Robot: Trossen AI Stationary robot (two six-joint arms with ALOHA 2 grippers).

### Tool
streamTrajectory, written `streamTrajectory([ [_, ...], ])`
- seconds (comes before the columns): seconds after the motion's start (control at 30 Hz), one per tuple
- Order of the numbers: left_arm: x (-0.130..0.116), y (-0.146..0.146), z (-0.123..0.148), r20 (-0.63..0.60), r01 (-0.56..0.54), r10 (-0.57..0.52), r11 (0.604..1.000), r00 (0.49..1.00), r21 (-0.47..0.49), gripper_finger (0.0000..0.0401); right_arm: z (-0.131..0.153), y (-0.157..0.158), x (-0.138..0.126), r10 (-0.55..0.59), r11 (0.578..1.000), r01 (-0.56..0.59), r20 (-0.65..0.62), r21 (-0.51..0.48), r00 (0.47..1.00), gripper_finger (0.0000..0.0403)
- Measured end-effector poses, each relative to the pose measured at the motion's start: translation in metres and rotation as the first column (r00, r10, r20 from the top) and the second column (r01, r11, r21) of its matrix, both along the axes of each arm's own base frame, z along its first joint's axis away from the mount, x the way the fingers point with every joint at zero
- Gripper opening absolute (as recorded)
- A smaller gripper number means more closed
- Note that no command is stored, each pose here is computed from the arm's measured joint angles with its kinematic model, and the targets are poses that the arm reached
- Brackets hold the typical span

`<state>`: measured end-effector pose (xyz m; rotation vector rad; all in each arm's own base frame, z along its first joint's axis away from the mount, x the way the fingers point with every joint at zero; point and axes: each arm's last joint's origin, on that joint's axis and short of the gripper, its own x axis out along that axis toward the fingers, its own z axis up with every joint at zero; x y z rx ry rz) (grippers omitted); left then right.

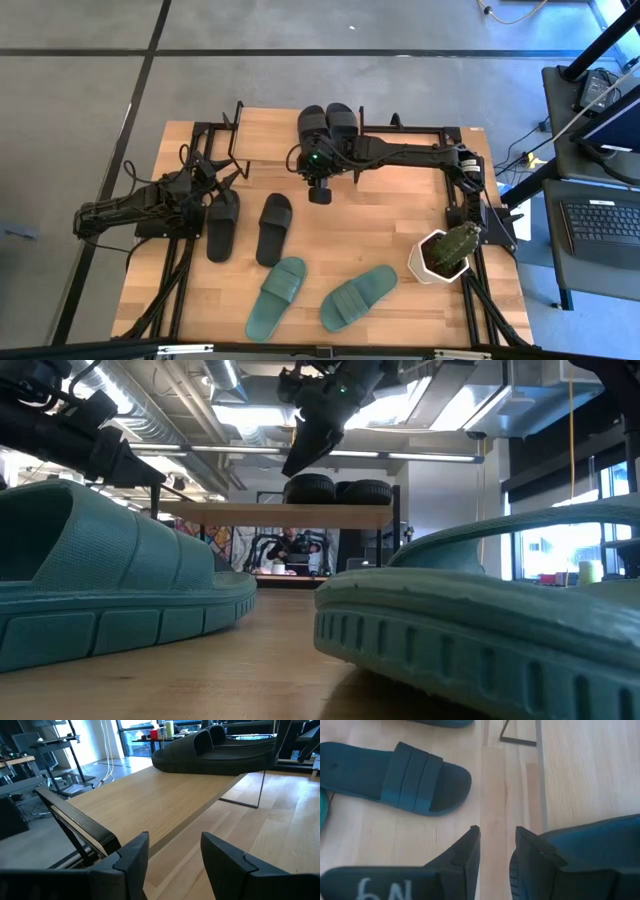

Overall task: Pick and place slides into the shelf
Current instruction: Put the black slide on the shelf

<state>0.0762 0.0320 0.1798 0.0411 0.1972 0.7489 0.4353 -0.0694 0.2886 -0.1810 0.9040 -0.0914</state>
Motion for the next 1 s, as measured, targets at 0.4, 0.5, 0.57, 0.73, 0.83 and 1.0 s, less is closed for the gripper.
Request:
streamTrajectory([
  [0.4,0.000,0.000,0.000,0.000,0.000,0.000,1.000,1.000,-0.001,0.0172,0.040,0.032,-0.014,0.013,0.999,-0.013,0.002,0.047,1.000,0.0126],
  [0.5,0.000,0.000,0.000,0.000,0.000,0.000,1.000,1.000,-0.001,0.0172,0.045,0.050,-0.024,0.055,0.997,-0.052,-0.052,0.062,0.997,0.0126],
  [0.57,0.000,0.000,0.000,0.001,0.002,-0.002,1.000,1.000,-0.001,0.0172,0.045,0.060,-0.027,0.082,0.995,-0.077,-0.075,0.065,0.994,0.0126],
  [0.73,0.000,0.000,0.000,0.000,0.002,-0.002,1.000,1.000,-0.001,0.0172,0.043,0.078,-0.038,0.140,0.987,-0.130,-0.111,0.090,0.984,0.0126],
  [0.83,0.000,0.000,0.000,0.000,0.001,-0.001,1.000,1.000,-0.001,0.0172,0.032,0.081,-0.050,0.136,0.987,-0.123,-0.140,0.099,0.981,0.0126],
  [1.0,0.000,0.000,0.000,0.000,0.001,-0.001,1.000,1.000,-0.001,0.0172,0.022,0.079,-0.082,0.104,0.988,-0.103,-0.009,0.112,0.995,0.0126],
])
